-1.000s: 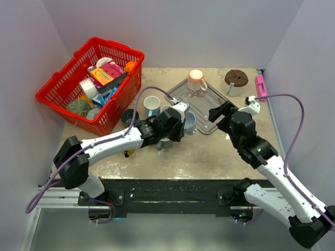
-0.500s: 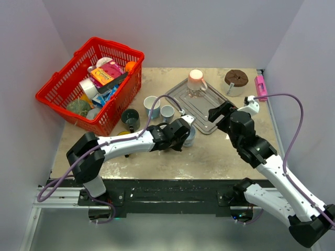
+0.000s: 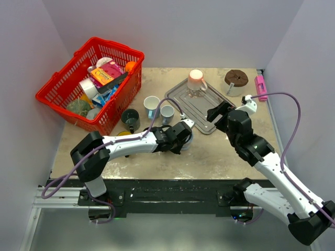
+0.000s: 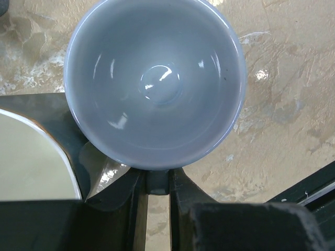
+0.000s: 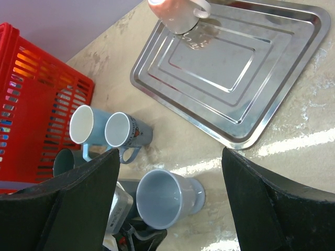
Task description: Turn the mug right side up
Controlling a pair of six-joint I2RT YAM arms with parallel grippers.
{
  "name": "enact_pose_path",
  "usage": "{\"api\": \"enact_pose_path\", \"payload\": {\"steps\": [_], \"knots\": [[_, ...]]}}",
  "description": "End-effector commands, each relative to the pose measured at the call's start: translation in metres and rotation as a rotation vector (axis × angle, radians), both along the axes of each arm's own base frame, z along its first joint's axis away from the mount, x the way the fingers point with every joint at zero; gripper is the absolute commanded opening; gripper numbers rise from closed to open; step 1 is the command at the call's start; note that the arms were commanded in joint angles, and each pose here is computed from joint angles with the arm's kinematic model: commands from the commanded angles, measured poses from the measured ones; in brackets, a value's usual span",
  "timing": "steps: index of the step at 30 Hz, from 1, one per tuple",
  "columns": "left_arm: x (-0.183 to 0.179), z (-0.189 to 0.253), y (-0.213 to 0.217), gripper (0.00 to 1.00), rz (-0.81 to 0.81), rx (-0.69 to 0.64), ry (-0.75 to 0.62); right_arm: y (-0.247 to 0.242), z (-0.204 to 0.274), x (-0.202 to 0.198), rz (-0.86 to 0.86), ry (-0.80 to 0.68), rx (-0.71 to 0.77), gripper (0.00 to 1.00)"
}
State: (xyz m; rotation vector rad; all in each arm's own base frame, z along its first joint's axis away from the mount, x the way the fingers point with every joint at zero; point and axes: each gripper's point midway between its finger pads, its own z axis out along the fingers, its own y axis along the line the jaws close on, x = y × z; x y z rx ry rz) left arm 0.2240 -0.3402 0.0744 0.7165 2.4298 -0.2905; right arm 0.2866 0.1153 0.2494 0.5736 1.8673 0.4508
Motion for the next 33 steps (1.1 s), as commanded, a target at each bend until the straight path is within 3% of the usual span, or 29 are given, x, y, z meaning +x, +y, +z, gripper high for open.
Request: {"api": "enact_pose_path", "payload": {"steps": [1, 8, 14, 21, 24, 26, 28, 33], "knots": [[0.014, 0.024, -0.017, 0.22, -0.001, -0.074, -0.085, -0.004, 0.009, 0.005, -0.031, -0.037, 0.001, 0.82], [0.012, 0.026, -0.019, 0.4, -0.02, -0.091, -0.087, -0.005, 0.013, 0.005, -0.033, -0.044, -0.005, 0.82], [0.011, 0.052, -0.023, 0.59, -0.031, -0.153, -0.109, -0.003, 0.03, 0.009, -0.013, -0.077, -0.024, 0.84], [0.006, 0.122, -0.029, 0.81, -0.071, -0.314, -0.179, 0.032, 0.075, 0.031, 0.236, -0.18, -0.197, 0.88], [0.003, 0.143, -0.029, 0.89, -0.084, -0.363, -0.198, 0.046, 0.103, 0.052, 0.322, -0.235, -0.289, 0.9], [0.004, 0.152, -0.026, 0.91, -0.079, -0.375, -0.211, 0.048, 0.096, 0.074, 0.37, -0.216, -0.373, 0.91], [0.004, 0.161, -0.024, 0.95, -0.083, -0.388, -0.209, 0.062, 0.108, 0.082, 0.499, -0.249, -0.383, 0.92], [0.013, 0.18, 0.003, 0.97, -0.039, -0.454, -0.199, 0.046, 0.08, 0.14, 0.585, -0.18, -0.508, 0.92]]}}
